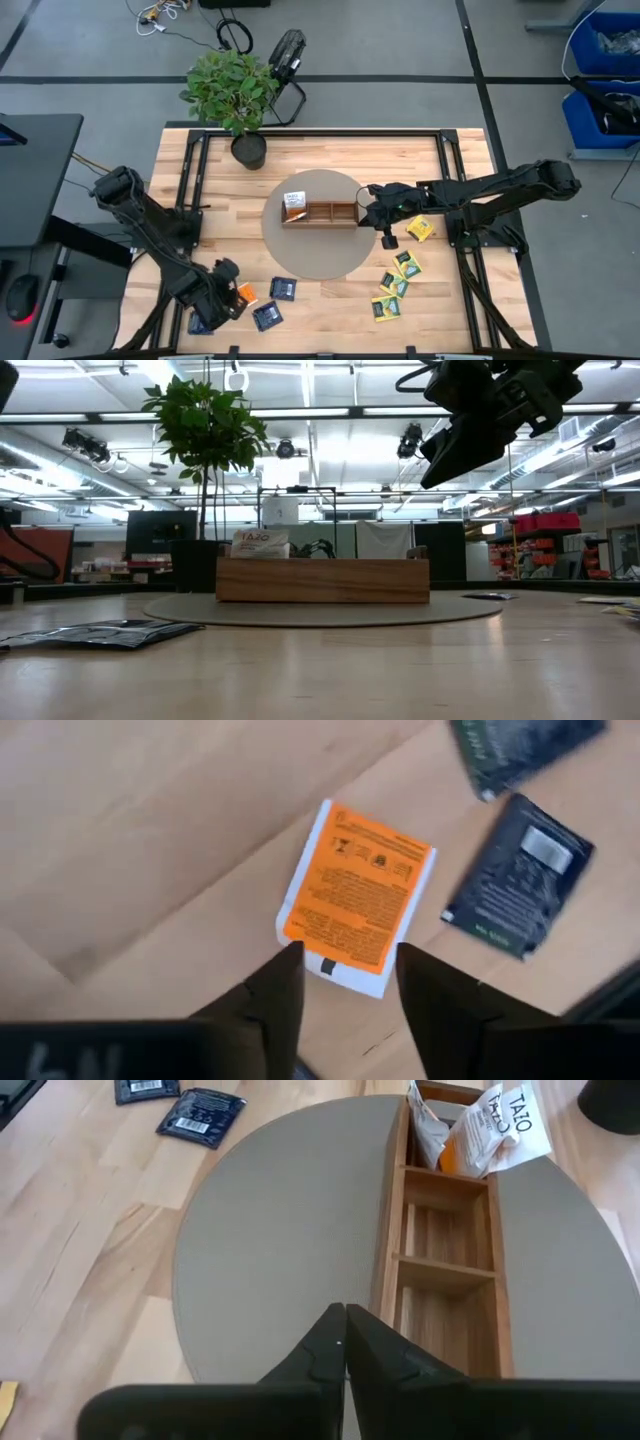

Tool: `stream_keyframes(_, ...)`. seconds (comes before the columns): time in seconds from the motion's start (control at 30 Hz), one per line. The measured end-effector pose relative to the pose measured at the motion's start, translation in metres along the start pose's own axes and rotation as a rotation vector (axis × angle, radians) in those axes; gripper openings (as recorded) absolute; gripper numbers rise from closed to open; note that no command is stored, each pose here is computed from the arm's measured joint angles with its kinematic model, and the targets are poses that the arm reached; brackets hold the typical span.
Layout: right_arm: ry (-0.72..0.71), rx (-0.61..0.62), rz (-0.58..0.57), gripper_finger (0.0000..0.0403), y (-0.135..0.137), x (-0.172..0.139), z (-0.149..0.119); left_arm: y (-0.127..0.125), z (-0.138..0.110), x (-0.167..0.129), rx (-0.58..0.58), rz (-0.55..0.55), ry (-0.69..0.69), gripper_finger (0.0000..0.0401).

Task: Pick & Place Tea
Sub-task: Put the orange tea bag into the left section of the wooden organizer

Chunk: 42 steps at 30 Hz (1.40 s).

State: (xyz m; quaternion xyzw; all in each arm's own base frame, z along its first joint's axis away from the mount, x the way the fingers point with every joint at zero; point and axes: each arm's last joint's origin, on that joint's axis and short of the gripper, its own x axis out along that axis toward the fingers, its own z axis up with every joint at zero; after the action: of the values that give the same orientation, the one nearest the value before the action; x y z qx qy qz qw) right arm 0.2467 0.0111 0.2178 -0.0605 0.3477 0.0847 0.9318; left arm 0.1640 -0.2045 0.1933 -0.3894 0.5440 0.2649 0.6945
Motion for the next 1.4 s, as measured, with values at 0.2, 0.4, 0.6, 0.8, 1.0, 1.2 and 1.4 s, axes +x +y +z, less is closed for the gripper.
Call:
stream_keyframes(0.2,-0.001,-0.031,0.008,0.0018,0.0,0.0,0.0,-0.006,-0.01,0.024,-0.137,0.067,0.106,0.0211)
stream_keyframes(0.4,-0.002,-0.067,0.011,0.0018,0.0,0.0,0.0,-0.009,-0.015,0.039,-0.165,0.105,0.151,0.022)
stream_keyframes(0.6,-0.019,-0.085,0.031,0.0018,0.001,0.0,0.001,-0.009,-0.012,0.048,-0.17,0.131,0.116,0.022)
stream_keyframes(0.8,-0.048,-0.098,0.025,0.0018,0.0,0.0,0.004,-0.009,-0.012,0.053,-0.141,0.144,0.091,0.022)
stream_keyframes(1.0,-0.048,-0.097,0.025,0.0018,0.0,0.0,0.004,-0.007,-0.012,0.053,-0.091,0.154,0.094,0.02)
stream_keyframes(1.2,-0.049,-0.089,0.025,0.0018,0.0,0.0,0.004,0.001,-0.009,0.052,-0.049,0.234,0.061,0.0141)
stream_keyframes(1.4,-0.052,-0.088,0.023,0.0018,0.0,0.0,0.005,0.009,-0.006,0.05,0.005,0.323,0.032,0.0051)
